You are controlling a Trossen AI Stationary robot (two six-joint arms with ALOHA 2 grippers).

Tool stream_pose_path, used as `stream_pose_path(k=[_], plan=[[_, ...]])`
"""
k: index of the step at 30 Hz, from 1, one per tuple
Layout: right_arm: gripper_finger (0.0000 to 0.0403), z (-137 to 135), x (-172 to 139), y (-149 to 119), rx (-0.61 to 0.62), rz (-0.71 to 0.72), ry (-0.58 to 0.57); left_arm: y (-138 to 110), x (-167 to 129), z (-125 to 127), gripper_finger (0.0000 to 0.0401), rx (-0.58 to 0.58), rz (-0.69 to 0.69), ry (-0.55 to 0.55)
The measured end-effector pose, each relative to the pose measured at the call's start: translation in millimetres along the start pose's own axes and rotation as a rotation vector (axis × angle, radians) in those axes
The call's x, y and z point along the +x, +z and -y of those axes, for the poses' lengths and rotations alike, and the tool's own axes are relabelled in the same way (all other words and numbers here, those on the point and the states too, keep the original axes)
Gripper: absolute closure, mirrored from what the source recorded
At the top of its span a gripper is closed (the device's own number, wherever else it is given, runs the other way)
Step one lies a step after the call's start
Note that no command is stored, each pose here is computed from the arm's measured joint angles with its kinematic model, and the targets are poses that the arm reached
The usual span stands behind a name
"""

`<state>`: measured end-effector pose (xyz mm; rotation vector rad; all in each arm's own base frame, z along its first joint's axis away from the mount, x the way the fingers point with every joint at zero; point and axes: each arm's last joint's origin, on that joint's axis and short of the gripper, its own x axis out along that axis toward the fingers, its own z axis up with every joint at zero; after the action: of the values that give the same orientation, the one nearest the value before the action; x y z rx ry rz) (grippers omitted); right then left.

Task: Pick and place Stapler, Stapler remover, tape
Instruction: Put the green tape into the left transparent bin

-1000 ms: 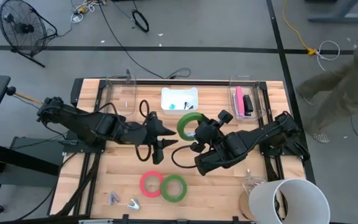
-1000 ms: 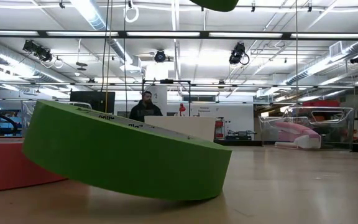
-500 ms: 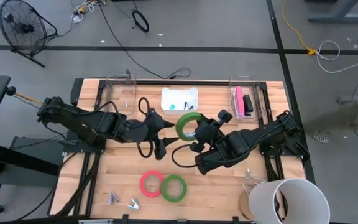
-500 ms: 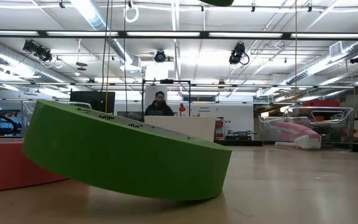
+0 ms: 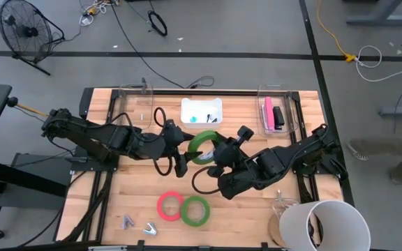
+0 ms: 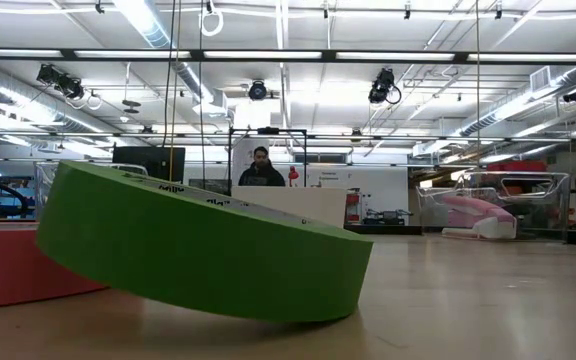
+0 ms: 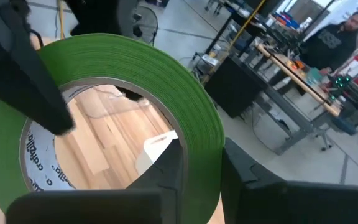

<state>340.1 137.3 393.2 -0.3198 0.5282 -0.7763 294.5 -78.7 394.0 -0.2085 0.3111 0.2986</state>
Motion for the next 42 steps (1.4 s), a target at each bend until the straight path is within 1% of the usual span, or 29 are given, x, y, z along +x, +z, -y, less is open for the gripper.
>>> stream_pose_path(k=[2, 4, 6, 9, 10, 13, 16, 18, 21, 24, 27, 29, 31, 33, 37, 39, 42], plan=[[0.0352, -1.4, 0.1, 2.9, -0.009, 0.014, 0.009, 1.0, 0.3, -0.5, 0.0133, -0.005, 0.006, 0.000], [0.0352, -1.8, 0.6, 4.3, -0.017, 0.018, 0.013, 0.5, 0.6, -1.1, 0.0155, -0.002, -0.001, -0.002], [0.0352, -1.6, 1.0, 4.6, -0.027, 0.019, 0.013, -0.4, 0.6, -1.5, 0.0197, 0.008, -0.010, 0.000], [0.0350, -1.7, 0.6, 4.5, -0.038, 0.019, 0.012, -1.0, 0.6, -2.5, 0.0284, 0.015, -0.016, 0.010], [0.0343, -1.6, 0.5, 4.2, -0.043, 0.020, 0.007, -0.9, 0.5, -2.7, 0.0292, 0.023, -0.019, 0.007], [0.0305, -0.9, 1.0, 4.3, -0.055, 0.019, 0.007, -0.7, 1.7, -6.9, 0.0293, 0.055, -0.028, 0.028], [0.0265, 0.2, -1.1, 4.6, -0.044, 0.019, 0.018, -3.2, 4.5, -14.6, 0.0297, 0.074, -0.070, 0.060], [0.0248, 4.5, -2.9, 4.9, -0.043, 0.013, 0.031, -7.4, 5.0, -23.3, 0.0297, 0.099, -0.121, 0.117], [0.0238, 12.2, -5.9, 3.8, -0.045, 0.000, 0.036, -13.1, 2.6, -39.2, 0.0297, 0.099, -0.187, 0.253], [0.0242, 20.4, -8.8, 0.7, -0.018, -0.028, 0.046, -19.1, -7.2, -57.3, 0.0297, 0.106, -0.270, 0.387], [0.0252, 24.0, -10.2, -4.5, 0.039, -0.093, 0.096, -21.4, -18.6, -76.5, 0.0297, 0.085, -0.322, 0.522], [0.0261, 22.6, -10.2, -9.3, 0.064, -0.156, 0.146, -24.1, -28.0, -90.7, 0.0297, 0.078, -0.369, 0.620], [0.0269, 17.4, -8.3, -15.5, 0.078, -0.210, 0.192, -24.3, -39.2, -103.5, 0.0297, 0.060, -0.382, 0.718], [0.0277, 9.9, -5.0, -24.2, 0.062, -0.252, 0.217, -25.3, -49.5, -115.6, 0.0297, 0.051, -0.402, 0.815], [0.0294, -8.0, 0.0, -42.1, 0.022, -0.278, 0.234, -23.7, -56.1, -132.5, 0.0297, 0.045, -0.415, 0.928], [0.0301, -17.0, 2.6, -51.3, 0.008, -0.282, 0.238, -21.8, -54.3, -140.3, 0.0297, 0.061, -0.423, 0.965], [0.0312, -26.8, 6.1, -61.7, 0.000, -0.276, 0.236, -22.6, -43.3, -156.1, 0.0297, 0.077, -0.492, 1.043]])
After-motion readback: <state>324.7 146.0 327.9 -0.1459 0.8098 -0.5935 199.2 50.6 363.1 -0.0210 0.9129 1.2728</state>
